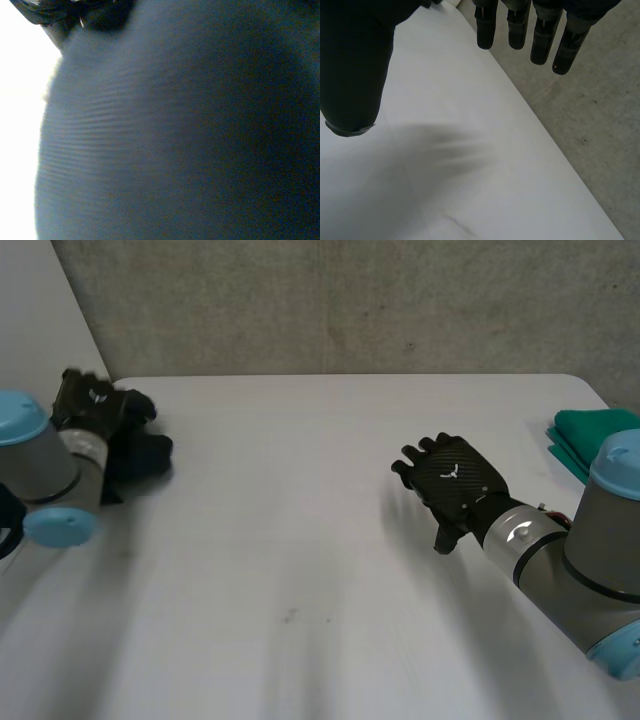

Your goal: Fold the laundry.

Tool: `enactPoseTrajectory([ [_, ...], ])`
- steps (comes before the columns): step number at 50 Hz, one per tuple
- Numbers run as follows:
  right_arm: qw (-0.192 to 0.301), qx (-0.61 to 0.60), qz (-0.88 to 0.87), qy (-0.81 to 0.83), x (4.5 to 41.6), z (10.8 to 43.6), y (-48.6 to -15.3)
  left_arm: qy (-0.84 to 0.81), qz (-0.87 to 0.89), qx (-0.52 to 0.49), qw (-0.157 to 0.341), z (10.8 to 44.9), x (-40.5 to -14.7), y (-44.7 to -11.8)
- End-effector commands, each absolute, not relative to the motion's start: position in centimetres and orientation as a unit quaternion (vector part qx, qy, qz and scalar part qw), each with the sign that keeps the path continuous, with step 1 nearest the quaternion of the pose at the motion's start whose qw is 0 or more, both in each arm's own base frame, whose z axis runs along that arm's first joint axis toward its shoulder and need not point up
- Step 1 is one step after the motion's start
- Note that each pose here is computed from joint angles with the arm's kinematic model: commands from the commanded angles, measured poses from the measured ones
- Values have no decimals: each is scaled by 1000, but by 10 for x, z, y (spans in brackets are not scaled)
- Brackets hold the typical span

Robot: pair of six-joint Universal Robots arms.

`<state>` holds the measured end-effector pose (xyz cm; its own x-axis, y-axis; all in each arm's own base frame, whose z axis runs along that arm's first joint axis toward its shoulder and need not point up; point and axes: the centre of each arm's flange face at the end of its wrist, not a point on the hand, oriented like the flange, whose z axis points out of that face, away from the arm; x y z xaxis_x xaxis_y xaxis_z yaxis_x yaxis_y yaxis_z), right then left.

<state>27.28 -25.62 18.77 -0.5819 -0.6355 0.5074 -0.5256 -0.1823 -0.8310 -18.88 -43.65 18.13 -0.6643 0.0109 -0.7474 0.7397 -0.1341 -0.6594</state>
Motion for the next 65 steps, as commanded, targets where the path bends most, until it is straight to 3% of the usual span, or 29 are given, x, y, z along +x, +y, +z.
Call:
enactPoseTrajectory([
  [1, 22, -428, -633, 645, 257, 197, -271, 598, -750, 282, 18, 227, -299, -318],
  [2, 20, -424, -634, 646, 255, 198, -273, 613, -730, 300, -36, 220, -318, -288],
  [5, 12, -395, -641, 658, 247, 204, -284, 633, -687, 341, -109, 205, -341, -242],
  [6, 10, -388, -642, 661, 245, 205, -286, 640, -654, 376, -145, 192, -354, -213],
  [10, 6, -359, -648, 672, 238, 210, -295, 655, -604, 423, -165, 177, -362, -180],
  [17, 3, -349, -652, 673, 233, 213, -301, 675, -607, 397, -137, 192, -351, -185],
  [22, 7, -353, -650, 673, 235, 217, -300, 672, -661, 316, -107, 240, -322, -209],
  [26, 21, -364, -629, 686, 238, 221, -292, 693, -663, 266, -99, 247, -303, -219],
  [35, 104, -429, -508, 740, 243, 214, -262, 768, -581, 262, -53, 218, -268, -191],
  [49, 118, -463, -493, 728, 248, 184, -247, 808, -519, 276, -38, 182, -249, -166],
  [57, 128, -472, -487, 724, 254, 166, -235, 814, -513, 266, -58, 178, -253, -159],
  [65, 96, -513, -476, 708, 247, 152, -226, 809, -517, 270, -70, 168, -265, -163],
])
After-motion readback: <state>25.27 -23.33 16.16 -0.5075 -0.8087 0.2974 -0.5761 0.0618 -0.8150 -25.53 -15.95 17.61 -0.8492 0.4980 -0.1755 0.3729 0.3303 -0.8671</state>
